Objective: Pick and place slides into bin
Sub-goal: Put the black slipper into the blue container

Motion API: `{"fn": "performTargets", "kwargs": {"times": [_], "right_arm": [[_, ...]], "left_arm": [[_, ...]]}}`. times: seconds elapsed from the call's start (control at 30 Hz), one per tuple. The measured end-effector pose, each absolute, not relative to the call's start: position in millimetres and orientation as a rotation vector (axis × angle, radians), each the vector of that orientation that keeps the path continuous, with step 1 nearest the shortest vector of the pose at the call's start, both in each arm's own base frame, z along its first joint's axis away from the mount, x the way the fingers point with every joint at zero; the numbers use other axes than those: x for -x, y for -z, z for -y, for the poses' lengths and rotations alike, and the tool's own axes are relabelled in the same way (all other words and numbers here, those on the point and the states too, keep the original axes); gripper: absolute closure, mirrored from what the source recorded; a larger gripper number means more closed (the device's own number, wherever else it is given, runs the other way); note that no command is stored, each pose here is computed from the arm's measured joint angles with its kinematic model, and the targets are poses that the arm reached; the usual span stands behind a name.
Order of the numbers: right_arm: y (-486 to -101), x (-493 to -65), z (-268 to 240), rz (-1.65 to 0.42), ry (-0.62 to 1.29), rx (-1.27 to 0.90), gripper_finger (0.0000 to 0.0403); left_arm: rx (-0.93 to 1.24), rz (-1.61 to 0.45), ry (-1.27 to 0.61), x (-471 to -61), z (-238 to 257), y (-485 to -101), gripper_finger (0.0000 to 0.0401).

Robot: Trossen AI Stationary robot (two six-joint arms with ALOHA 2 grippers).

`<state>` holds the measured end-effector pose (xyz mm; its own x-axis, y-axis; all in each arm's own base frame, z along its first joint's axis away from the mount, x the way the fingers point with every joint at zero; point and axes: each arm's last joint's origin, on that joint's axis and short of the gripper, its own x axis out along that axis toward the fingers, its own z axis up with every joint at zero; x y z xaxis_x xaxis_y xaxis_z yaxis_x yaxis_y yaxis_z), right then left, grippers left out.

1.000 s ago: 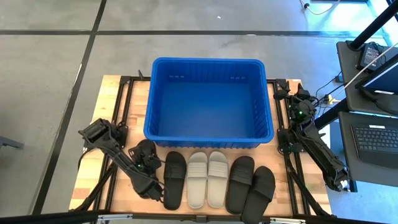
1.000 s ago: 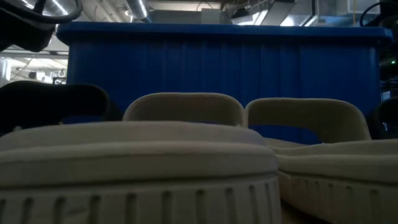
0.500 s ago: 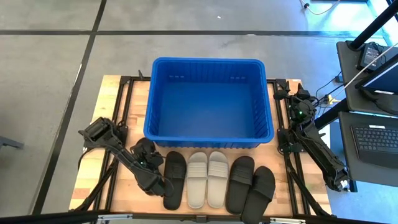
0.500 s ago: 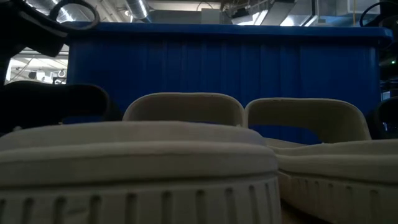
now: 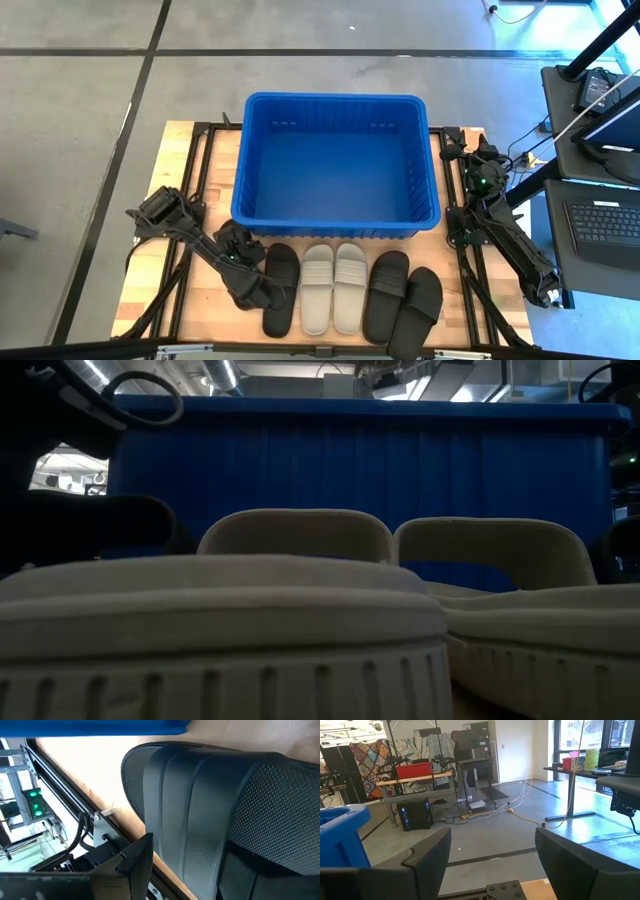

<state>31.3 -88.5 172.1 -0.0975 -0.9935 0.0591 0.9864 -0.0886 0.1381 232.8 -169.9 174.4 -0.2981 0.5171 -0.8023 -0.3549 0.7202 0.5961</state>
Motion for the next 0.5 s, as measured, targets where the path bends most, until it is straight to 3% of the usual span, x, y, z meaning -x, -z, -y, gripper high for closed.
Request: {"fn": "performTargets", "kwargs": {"times": [0.5], "right_arm": [[-172.1,-31.3,88.5,0.251,1.652,-0.138,0.0114]], "left_arm": [[-0.098,-1.61,-0.886,-245.6,157.2,-172.8,0.0221]]}}
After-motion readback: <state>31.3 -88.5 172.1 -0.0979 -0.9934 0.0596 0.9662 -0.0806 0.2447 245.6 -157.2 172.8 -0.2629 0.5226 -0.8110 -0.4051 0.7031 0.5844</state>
